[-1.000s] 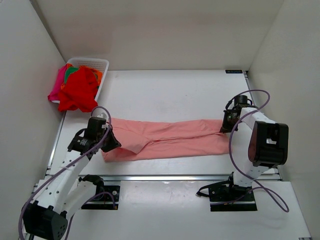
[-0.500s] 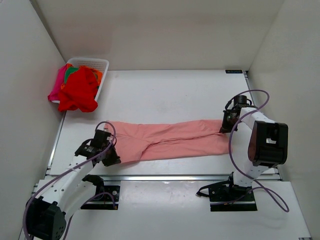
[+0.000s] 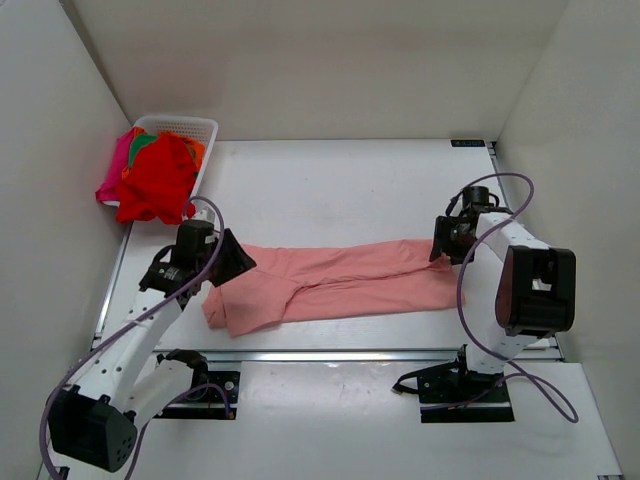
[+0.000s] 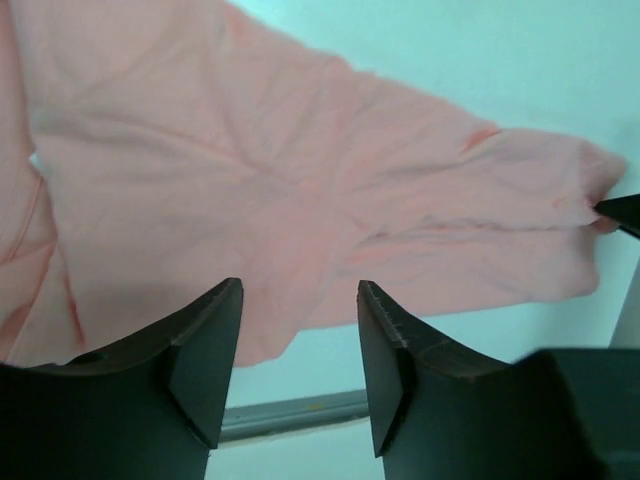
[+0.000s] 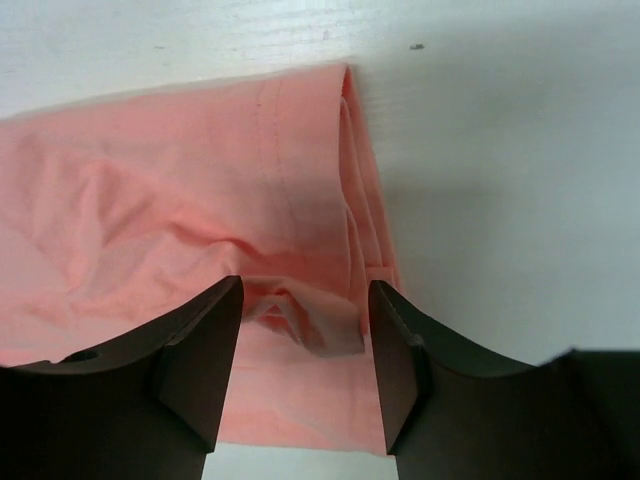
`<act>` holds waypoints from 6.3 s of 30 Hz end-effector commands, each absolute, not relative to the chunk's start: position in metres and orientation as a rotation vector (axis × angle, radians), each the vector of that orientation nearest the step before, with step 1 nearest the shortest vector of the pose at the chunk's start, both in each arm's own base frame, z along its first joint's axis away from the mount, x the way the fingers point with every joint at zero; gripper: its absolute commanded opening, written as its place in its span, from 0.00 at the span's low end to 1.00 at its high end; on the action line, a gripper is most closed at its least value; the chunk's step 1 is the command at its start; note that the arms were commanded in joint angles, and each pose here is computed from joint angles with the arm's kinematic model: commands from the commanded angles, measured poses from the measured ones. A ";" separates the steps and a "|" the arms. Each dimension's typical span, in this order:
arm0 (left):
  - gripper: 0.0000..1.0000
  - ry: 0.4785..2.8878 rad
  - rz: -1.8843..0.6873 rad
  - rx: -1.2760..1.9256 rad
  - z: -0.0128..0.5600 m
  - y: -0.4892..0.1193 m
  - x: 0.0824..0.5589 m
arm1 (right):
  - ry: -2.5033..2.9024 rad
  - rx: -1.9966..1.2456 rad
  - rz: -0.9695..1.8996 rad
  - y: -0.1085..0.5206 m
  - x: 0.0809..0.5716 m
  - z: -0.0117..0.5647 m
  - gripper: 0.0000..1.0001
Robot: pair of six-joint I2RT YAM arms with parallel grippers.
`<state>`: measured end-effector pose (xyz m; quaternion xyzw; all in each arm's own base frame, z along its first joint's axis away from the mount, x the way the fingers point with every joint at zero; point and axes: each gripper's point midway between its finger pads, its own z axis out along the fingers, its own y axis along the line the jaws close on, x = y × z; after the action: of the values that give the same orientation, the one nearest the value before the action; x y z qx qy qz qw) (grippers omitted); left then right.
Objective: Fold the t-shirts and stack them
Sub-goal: Rotate the tshirt 90 degrees, then grab the bottom of the folded rectangular tshirt with both arms, then fold the folded rectangular tshirt in 1/3 of the way
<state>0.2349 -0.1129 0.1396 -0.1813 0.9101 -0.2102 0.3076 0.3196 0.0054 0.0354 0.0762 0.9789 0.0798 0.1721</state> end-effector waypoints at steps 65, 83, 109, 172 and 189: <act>0.43 2.174 -0.789 -0.386 0.072 -0.247 0.666 | 2.571 -0.195 0.882 0.274 0.138 0.028 0.55; 0.69 2.429 -0.524 0.007 0.161 -0.245 0.456 | 2.373 0.045 0.730 0.174 0.208 0.059 0.50; 0.76 2.671 -0.762 -0.152 0.035 -0.230 0.132 | 2.608 0.034 0.751 0.202 0.115 0.017 0.59; 0.13 2.583 -0.879 -0.292 0.120 -0.197 0.332 | 2.511 -0.273 1.010 0.247 0.331 0.134 0.00; 0.27 2.550 -0.885 -0.327 0.095 -0.197 0.410 | 2.529 -0.274 0.979 0.245 0.395 0.113 0.00</act>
<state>0.3883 -0.1938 0.0815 -0.1293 0.9271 -0.3012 0.1817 0.3796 0.2461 0.1067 -0.0860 0.9135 0.3491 0.1902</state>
